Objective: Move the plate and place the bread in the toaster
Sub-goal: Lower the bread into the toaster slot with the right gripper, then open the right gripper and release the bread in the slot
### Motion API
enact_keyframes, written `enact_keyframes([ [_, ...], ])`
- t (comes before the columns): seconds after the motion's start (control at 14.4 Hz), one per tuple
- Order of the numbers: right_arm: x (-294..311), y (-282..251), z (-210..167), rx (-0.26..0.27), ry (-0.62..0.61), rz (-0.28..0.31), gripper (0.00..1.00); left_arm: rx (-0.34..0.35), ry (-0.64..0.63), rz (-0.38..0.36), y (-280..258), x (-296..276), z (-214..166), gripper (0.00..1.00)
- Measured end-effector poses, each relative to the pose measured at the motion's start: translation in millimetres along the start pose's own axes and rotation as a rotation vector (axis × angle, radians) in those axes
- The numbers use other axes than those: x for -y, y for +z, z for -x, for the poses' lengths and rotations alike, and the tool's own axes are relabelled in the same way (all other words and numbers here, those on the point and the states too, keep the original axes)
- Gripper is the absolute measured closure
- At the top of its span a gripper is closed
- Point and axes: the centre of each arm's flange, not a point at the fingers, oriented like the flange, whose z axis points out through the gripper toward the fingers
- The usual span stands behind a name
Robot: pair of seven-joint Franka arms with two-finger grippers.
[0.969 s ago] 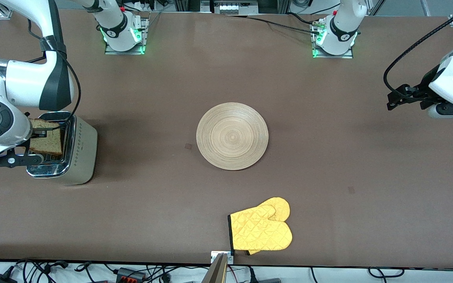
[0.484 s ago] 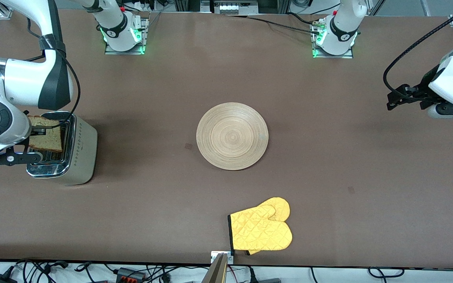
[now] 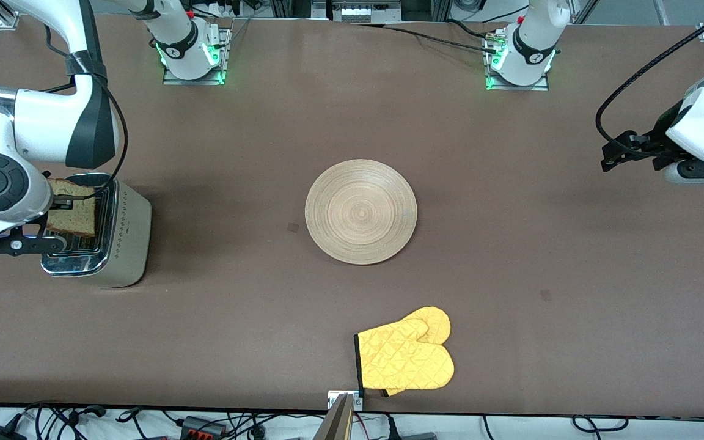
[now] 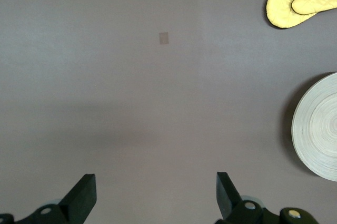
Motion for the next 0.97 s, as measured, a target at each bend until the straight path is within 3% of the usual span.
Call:
enact_keyframes([
  [0.69, 4.5, 13.3, -6.4, 0.018, -0.002, 0.032, 0.94, 0.000, 0.001, 0.000, 0.0, -0.3, 0.0, 0.00],
  [0.97, 8.9, 15.3, -14.1, -0.017, -0.007, 0.035, 0.94, -0.002, 0.002, 0.000, -0.7, -1.3, 0.0, 0.00],
])
